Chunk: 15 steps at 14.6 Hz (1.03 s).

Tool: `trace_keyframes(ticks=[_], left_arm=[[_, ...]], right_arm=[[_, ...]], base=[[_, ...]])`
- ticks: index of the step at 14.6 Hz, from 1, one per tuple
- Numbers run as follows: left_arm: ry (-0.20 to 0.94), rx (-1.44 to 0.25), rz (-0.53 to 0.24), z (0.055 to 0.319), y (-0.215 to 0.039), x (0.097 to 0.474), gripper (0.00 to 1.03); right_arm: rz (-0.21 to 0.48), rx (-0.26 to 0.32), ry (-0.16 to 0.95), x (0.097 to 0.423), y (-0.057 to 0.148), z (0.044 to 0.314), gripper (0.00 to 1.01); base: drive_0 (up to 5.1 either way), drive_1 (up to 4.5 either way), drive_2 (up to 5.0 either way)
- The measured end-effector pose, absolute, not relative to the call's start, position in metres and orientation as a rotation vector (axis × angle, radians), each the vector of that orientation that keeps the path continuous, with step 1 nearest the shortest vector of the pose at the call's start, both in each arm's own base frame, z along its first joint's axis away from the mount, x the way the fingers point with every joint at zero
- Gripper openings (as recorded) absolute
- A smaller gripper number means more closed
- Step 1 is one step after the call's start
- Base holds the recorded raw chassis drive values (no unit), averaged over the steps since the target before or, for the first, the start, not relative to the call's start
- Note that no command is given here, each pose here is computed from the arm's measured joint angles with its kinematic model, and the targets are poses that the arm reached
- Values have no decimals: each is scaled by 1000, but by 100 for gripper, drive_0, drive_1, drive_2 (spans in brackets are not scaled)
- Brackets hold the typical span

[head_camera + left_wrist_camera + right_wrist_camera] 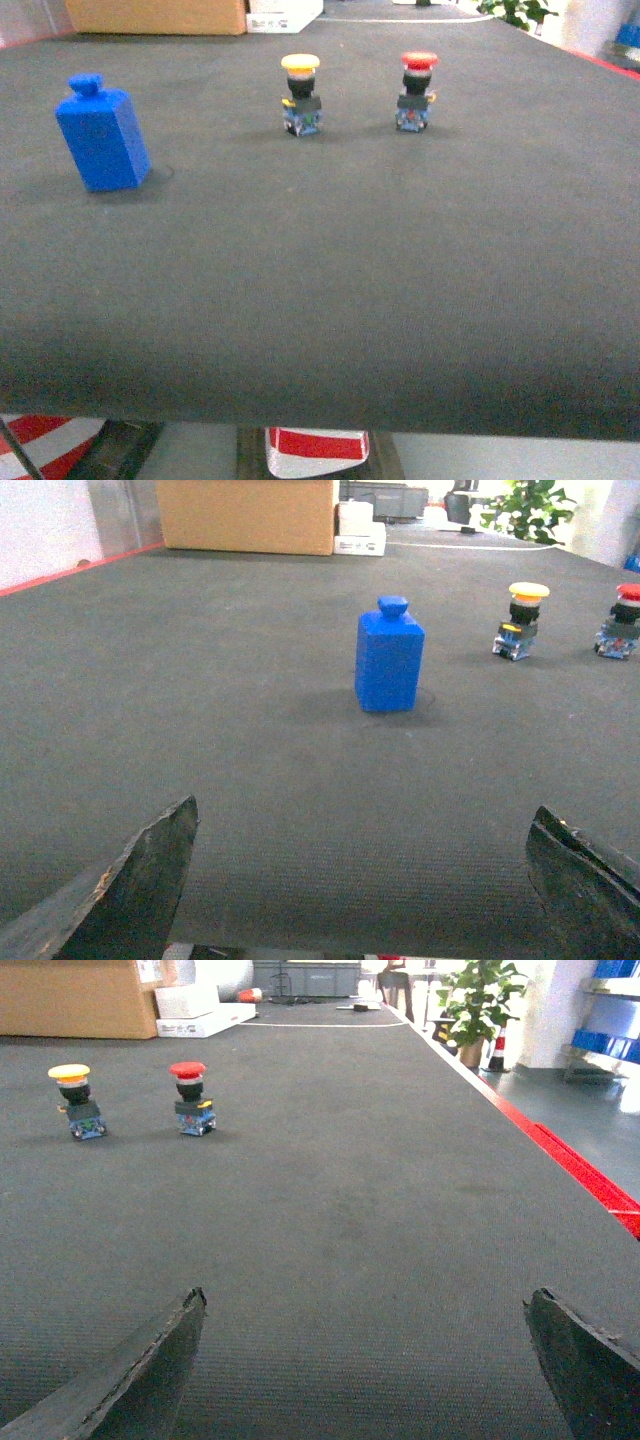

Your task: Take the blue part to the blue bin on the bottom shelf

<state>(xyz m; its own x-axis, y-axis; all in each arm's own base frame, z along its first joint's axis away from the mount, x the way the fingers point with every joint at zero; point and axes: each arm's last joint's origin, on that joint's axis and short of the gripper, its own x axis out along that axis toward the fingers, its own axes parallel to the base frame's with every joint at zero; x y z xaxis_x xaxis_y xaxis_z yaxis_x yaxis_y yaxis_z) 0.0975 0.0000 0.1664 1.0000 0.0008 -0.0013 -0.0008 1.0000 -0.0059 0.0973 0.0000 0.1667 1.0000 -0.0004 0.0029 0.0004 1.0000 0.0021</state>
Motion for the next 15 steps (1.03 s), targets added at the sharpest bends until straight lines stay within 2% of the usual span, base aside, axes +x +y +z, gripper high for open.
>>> trace_keyframes(ticks=[14, 15], left_arm=[[1, 1, 0, 167, 0, 98, 98], [43, -6, 10, 165, 0, 98, 98]], right_arm=[[0, 2, -2, 97, 0, 167, 98], [0, 2, -2, 97, 0, 167, 98]], base=[[0, 0, 0], [0, 0, 0]])
